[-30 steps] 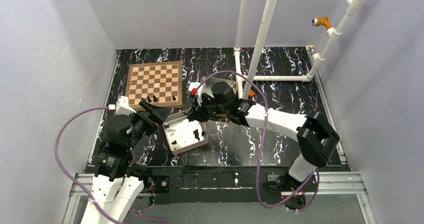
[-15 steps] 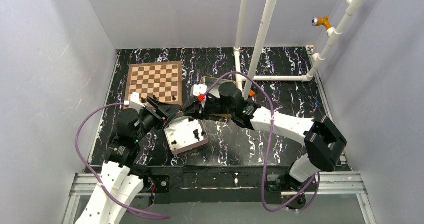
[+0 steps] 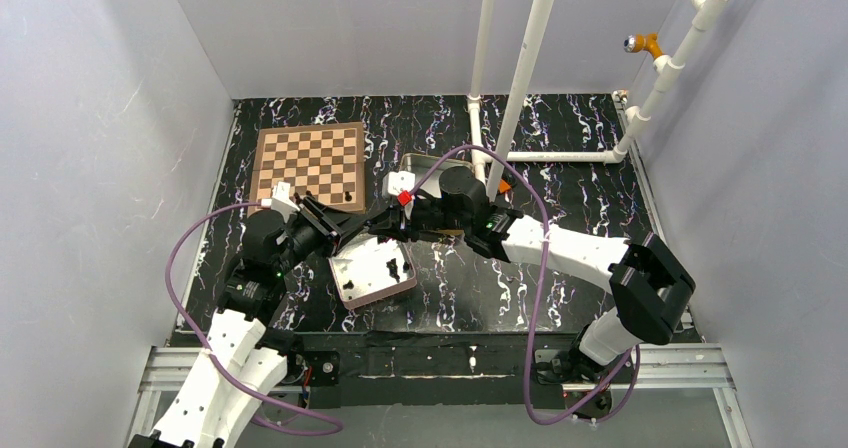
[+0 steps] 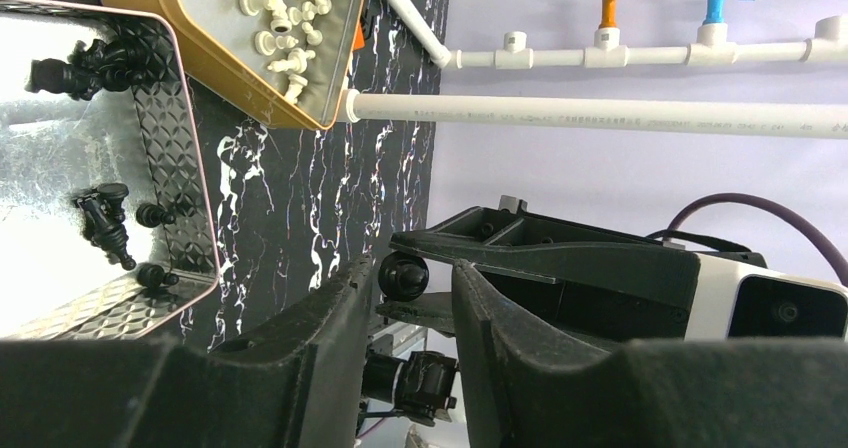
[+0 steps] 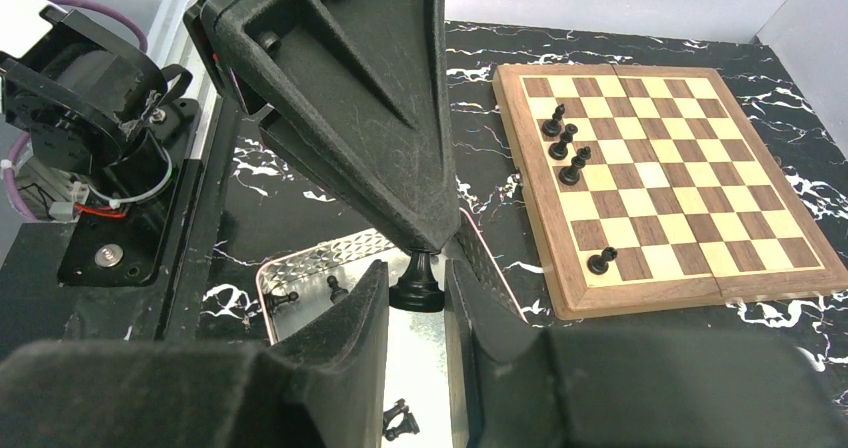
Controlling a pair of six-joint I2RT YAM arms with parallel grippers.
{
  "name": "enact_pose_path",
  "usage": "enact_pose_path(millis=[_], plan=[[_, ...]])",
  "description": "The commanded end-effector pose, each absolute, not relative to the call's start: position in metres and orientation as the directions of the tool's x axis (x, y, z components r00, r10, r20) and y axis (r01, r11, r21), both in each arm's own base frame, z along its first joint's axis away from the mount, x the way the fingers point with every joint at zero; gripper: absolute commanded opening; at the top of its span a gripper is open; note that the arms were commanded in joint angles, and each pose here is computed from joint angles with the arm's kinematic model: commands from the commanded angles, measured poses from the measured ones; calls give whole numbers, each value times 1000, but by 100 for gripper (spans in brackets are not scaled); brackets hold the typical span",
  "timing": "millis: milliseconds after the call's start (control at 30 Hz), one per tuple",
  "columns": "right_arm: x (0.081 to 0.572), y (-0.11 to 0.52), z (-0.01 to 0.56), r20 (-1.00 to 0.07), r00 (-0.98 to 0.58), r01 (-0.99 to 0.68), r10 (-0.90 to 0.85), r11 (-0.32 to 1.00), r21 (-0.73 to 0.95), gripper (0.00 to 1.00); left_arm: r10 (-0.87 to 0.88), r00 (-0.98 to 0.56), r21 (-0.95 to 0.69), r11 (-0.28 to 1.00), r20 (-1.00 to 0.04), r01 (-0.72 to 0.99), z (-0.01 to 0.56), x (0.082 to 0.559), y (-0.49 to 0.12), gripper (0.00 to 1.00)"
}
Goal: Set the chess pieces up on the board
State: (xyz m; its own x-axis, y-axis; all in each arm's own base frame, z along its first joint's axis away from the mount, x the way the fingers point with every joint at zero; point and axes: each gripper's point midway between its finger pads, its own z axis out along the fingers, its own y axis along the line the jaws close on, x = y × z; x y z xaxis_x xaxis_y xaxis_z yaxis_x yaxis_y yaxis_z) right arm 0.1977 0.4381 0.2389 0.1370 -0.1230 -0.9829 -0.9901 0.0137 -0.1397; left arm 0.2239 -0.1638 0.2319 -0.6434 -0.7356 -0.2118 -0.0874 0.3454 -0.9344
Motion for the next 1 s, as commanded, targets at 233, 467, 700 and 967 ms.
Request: enact_pose_path(millis=[233,467,700,967], plan=[[194,439,264,-978,200,-980,-56,10,-201,1,-707,-679,-939,335,-198,-75,232,220,-170,18],[193,439,261,-979,196,-981,-60,1,-196,1,-692,-685,-933,356,-226,-52,231,220,-170,0],[196,436,259,-980,178,-983,-83,29,-181,62,-627,-653,-827,563,-425,-2,228,218,-150,0],[193,427,249,-965,223,-974,-142,4,-226,98,-457,-606,-610,790,-651,60,224,230,-121,0]])
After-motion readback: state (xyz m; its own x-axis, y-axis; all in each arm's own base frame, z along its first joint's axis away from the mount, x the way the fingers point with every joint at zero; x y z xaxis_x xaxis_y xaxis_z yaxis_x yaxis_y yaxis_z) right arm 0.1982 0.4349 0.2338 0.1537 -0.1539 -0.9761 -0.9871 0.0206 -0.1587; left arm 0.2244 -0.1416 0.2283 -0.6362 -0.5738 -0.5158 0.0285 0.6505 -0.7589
